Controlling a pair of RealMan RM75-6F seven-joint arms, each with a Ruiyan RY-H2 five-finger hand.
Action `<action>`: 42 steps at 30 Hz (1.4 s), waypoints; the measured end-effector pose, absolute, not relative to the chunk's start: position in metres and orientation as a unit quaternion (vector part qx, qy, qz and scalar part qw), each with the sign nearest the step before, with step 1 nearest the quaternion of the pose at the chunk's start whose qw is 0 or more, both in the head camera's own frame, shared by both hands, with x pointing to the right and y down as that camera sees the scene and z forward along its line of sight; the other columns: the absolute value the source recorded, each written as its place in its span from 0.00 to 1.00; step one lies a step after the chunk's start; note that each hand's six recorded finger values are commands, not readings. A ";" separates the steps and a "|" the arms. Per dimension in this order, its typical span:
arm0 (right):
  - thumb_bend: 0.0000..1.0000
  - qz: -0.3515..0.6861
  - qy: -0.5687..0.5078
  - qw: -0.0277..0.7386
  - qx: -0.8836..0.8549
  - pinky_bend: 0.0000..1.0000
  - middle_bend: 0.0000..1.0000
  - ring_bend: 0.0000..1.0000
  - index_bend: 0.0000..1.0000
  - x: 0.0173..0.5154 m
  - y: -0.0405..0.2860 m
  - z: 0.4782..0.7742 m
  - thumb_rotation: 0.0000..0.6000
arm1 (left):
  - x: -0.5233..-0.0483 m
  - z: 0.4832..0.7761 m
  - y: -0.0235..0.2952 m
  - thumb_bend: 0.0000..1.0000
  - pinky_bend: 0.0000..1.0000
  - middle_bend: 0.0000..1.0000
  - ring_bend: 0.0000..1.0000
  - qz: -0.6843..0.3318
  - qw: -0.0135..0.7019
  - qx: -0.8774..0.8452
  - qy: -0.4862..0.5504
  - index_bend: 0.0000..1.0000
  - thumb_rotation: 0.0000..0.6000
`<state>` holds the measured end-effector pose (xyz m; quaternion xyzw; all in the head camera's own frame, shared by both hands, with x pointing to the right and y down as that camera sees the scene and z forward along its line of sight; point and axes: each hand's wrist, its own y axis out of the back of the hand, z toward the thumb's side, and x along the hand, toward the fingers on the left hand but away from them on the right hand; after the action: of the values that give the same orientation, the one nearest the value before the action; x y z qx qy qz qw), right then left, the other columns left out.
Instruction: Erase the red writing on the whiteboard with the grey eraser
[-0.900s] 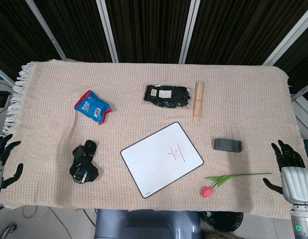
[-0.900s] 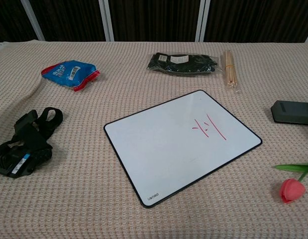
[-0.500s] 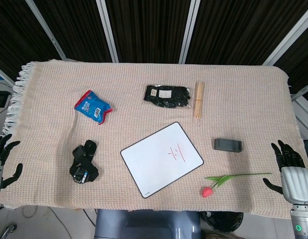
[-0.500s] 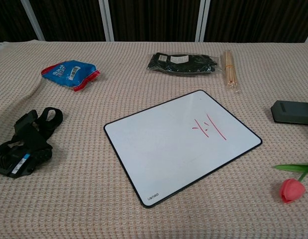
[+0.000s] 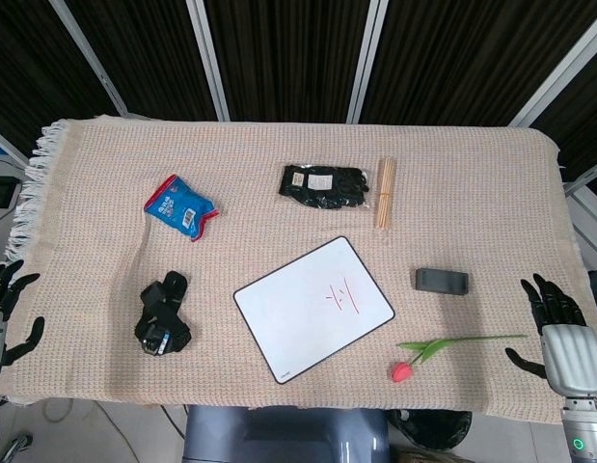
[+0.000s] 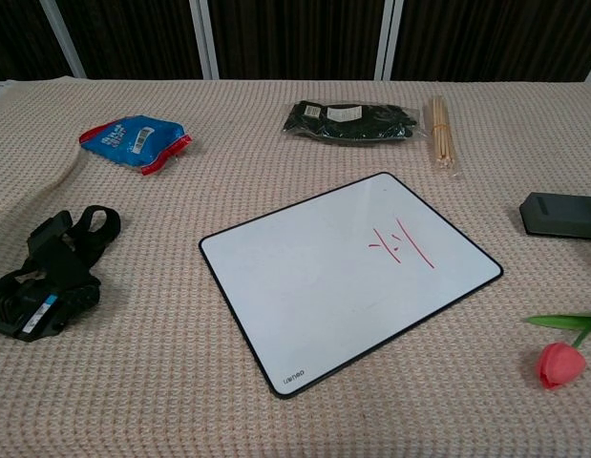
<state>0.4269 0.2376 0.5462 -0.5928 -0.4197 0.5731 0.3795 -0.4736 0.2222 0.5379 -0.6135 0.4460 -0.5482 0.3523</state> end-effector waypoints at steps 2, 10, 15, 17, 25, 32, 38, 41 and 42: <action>0.08 0.570 -0.418 0.373 -0.601 0.16 0.00 0.07 0.00 0.424 0.238 0.547 1.00 | -0.473 0.538 0.222 0.38 0.03 0.04 0.00 -0.547 0.352 -0.613 0.448 0.19 1.00; 0.08 0.560 -0.404 0.340 -0.638 0.16 0.02 0.08 0.00 0.415 0.230 0.551 1.00 | -0.472 0.539 0.221 0.38 0.03 0.04 0.00 -0.550 0.353 -0.612 0.446 0.19 1.00; 0.08 0.571 -0.377 0.303 -0.663 0.16 0.04 0.10 0.00 0.407 0.211 0.564 1.00 | -0.471 0.541 0.221 0.38 0.03 0.04 0.00 -0.551 0.353 -0.612 0.443 0.19 1.00; 0.08 0.577 -0.366 0.289 -0.670 0.16 0.05 0.11 0.00 0.404 0.201 0.571 1.00 | -0.471 0.541 0.221 0.38 0.03 0.04 0.00 -0.552 0.353 -0.611 0.444 0.19 1.00; 0.10 0.602 -0.344 0.259 -0.673 0.16 0.12 0.15 0.02 0.394 0.162 0.600 1.00 | -0.473 0.542 0.220 0.38 0.03 0.04 0.00 -0.555 0.351 -0.609 0.445 0.19 1.00; 0.12 0.618 -0.339 0.244 -0.666 0.16 0.16 0.18 0.11 0.383 0.138 0.638 1.00 | -0.474 0.543 0.218 0.38 0.03 0.04 0.00 -0.558 0.348 -0.607 0.447 0.19 1.00; 0.16 0.625 -0.320 0.259 -0.663 0.21 0.22 0.23 0.17 0.379 0.132 0.657 1.00 | -0.475 0.542 0.218 0.38 0.03 0.04 0.00 -0.560 0.353 -0.603 0.445 0.19 1.00; 0.18 0.623 -0.317 0.258 -0.667 0.21 0.23 0.23 0.19 0.378 0.131 0.665 1.00 | -0.475 0.542 0.218 0.38 0.03 0.04 0.00 -0.560 0.352 -0.603 0.446 0.19 1.00; 0.19 0.622 -0.316 0.257 -0.668 0.21 0.24 0.23 0.20 0.378 0.130 0.667 1.00 | -0.475 0.542 0.218 0.38 0.03 0.04 0.00 -0.561 0.352 -0.603 0.445 0.19 1.00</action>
<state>0.3779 0.1305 0.6675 -0.6683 -0.3159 0.6224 0.2573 -0.4746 0.2183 0.5425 -0.6026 0.4452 -0.5609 0.3523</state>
